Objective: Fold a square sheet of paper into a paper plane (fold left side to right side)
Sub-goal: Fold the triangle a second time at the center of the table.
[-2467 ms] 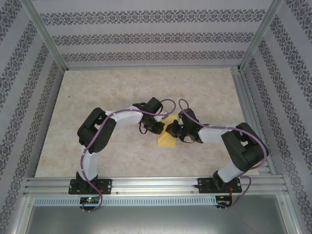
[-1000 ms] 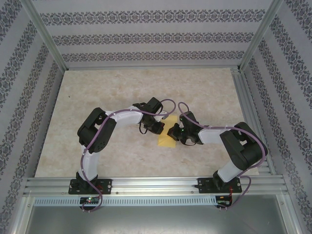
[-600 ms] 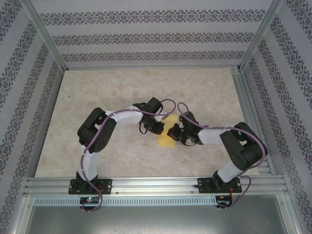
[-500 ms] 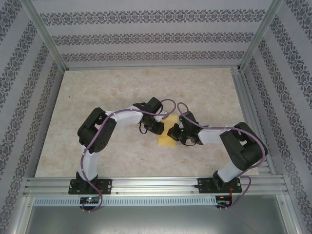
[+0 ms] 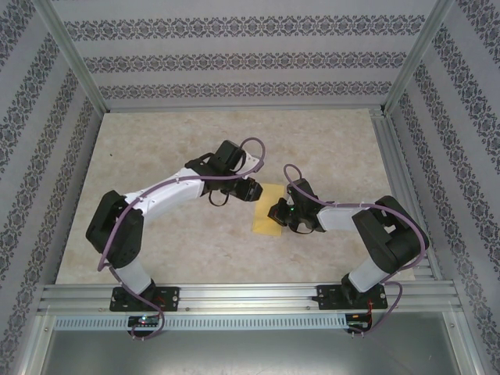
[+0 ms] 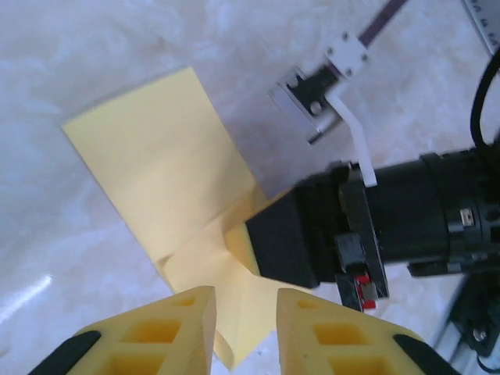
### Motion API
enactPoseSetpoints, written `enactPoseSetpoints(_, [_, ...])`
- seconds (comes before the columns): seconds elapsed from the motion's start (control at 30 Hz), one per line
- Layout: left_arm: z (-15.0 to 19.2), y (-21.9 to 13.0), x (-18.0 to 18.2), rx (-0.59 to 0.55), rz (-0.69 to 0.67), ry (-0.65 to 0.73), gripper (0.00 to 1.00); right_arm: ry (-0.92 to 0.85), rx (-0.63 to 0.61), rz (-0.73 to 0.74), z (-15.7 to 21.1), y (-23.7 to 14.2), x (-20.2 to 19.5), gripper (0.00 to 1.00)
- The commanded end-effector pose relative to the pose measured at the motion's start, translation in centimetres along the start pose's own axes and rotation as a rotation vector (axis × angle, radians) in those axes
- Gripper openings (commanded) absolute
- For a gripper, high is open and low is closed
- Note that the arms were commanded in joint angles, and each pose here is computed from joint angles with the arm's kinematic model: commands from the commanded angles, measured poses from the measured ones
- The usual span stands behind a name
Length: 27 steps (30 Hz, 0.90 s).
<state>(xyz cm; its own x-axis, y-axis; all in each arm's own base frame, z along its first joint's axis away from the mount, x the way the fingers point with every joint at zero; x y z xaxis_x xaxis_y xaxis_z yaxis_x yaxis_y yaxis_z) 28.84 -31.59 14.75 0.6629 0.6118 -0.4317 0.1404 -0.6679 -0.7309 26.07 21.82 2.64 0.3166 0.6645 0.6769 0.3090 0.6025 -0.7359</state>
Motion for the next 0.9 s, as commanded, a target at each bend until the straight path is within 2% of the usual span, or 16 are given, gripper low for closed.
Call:
enactPoseSetpoints(0.0, [2.3, 2.0, -0.9, 0.025, 0.120, -0.118, 0.24, 0.009, 0.023, 0.121, 1.2, 0.6, -3.4, 0.00])
enactPoseSetpoints(0.27, [4.6, 4.2, -1.6, 0.061, 0.178, -0.220, 0.20, 0.008, 0.024, 0.124, 1.2, 0.6, -3.4, 0.00])
enactPoseSetpoints(0.43, [5.7, 5.8, -1.8, 0.118, 0.178, -0.225, 0.19, 0.008, 0.023, 0.124, 1.3, 0.6, -3.4, 0.00])
enactPoseSetpoints(0.63, [5.6, 6.6, -2.4, 0.125, 0.186, -0.215, 0.19, 0.005, 0.025, 0.124, 1.2, 0.6, -3.3, 0.00])
enactPoseSetpoints(0.87, [7.7, 7.7, -1.0, 0.195, 0.127, -0.223, 0.18, 0.002, 0.025, 0.124, 1.2, 0.5, -3.2, 0.00])
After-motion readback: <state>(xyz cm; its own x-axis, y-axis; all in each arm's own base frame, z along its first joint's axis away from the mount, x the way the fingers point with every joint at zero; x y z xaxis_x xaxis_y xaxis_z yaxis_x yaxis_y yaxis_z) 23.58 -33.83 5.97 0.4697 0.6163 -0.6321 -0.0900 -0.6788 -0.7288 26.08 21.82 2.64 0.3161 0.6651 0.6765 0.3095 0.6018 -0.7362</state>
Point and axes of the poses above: each hand's point on the last joint's axis, 136 mm out from that joint toward the fingers, its own y axis out along the fingers, its own x axis along the line the jaws close on, z = x × y, the point moved 2 cm from there along -y, back along the fingers, and after that the axes turned 7 degrees about y, right-handed, at the moved point
